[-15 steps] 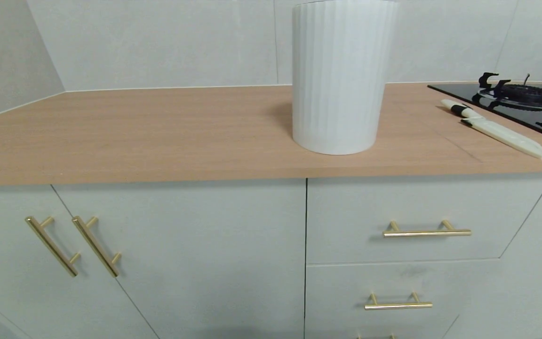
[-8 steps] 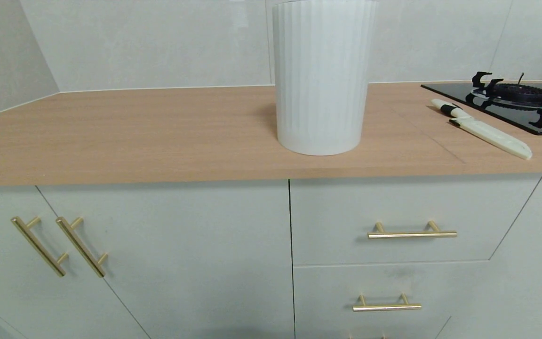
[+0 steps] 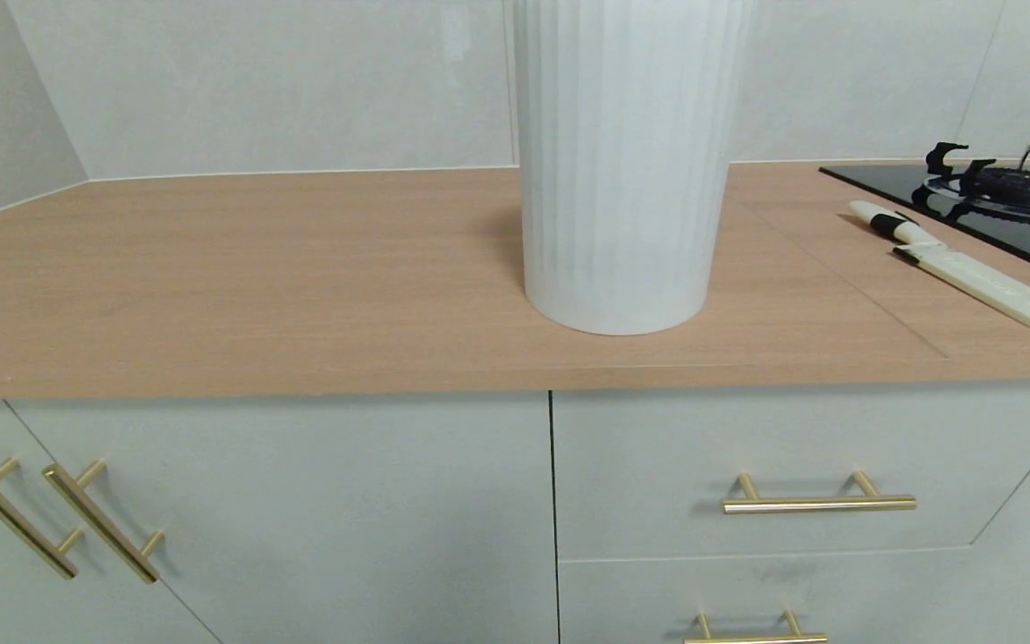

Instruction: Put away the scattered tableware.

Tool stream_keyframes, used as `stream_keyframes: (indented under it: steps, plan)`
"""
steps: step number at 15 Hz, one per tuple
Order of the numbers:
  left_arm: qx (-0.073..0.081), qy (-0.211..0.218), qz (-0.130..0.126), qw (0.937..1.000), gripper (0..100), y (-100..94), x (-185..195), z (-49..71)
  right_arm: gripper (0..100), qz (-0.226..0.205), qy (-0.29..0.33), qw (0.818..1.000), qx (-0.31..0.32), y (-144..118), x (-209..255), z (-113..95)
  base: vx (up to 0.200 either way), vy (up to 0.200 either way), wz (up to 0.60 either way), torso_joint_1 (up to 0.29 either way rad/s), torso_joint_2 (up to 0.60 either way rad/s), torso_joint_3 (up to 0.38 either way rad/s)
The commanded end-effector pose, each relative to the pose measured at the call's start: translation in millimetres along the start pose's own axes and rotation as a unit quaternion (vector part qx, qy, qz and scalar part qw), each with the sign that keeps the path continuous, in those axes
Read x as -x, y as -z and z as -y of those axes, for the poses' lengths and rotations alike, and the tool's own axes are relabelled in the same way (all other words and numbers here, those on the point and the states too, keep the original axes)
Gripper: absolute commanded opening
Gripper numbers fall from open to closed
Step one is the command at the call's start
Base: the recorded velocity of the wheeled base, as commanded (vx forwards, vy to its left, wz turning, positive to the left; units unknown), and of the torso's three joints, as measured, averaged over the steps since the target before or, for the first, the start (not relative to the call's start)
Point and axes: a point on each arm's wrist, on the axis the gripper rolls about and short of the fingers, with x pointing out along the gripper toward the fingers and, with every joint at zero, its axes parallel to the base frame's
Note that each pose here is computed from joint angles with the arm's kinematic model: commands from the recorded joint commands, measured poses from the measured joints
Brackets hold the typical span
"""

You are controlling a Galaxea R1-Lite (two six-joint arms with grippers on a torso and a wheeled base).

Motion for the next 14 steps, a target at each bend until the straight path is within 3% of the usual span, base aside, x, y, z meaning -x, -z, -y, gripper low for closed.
stream_keyframes:
  steps: [1, 6, 10, 14]
  plan:
    - [0.0, 0.0, 0.0, 1.0, 100, 0.0, 0.0, 0.0, 100, -0.001, 0.0, 1.0, 0.0, 0.0, -0.1, 0.0, 0.0, 0.0, 0.0, 0.0, 0.0, 0.0]
    - [0.0, 0.0, 0.0, 1.0, 100, 0.0, 0.0, 0.0, 100, -0.001, 0.0, 1.0, 0.0, 0.0, -0.1, 0.0, 0.0, 0.0, 0.0, 0.0, -0.02, -0.011]
    - [0.0, 0.0, 0.0, 1.0, 100, 0.0, 0.0, 0.0, 100, -0.001, 0.0, 1.0, 0.0, 0.0, -0.1, 0.0, 0.0, 0.0, 0.0, 0.027, -0.23, -0.303]
    - [0.0, 0.0, 0.0, 1.0, 100, 0.0, 0.0, 0.0, 100, -0.001, 0.0, 1.0, 0.0, 0.0, -0.1, 0.0, 0.0, 0.0, 0.0, 0.078, -0.53, -0.345]
